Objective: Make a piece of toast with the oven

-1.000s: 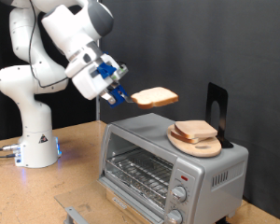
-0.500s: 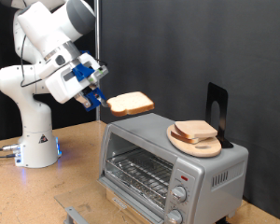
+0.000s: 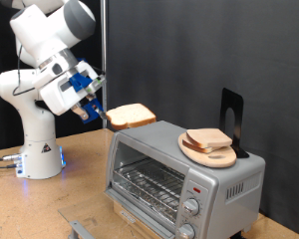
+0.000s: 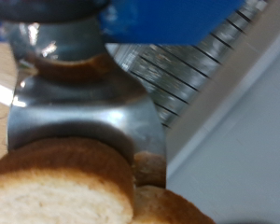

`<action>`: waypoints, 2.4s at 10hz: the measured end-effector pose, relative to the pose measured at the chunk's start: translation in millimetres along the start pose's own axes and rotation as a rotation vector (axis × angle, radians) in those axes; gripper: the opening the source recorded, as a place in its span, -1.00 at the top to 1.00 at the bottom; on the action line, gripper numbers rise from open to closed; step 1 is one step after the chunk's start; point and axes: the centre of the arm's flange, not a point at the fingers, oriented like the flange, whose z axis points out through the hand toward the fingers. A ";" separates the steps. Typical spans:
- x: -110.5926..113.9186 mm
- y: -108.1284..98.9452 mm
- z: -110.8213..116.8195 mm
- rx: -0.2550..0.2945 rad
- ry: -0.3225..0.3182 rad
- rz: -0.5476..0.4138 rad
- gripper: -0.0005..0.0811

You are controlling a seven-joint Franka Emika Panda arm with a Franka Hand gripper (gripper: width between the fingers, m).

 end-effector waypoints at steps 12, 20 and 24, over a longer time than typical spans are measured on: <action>-15.6 122.8 78.0 -0.177 -0.029 0.039 -0.08; 28.9 67.5 97.4 -0.155 -0.188 -0.277 -0.08; 31.7 27.2 125.2 -0.166 -0.262 -0.392 -0.08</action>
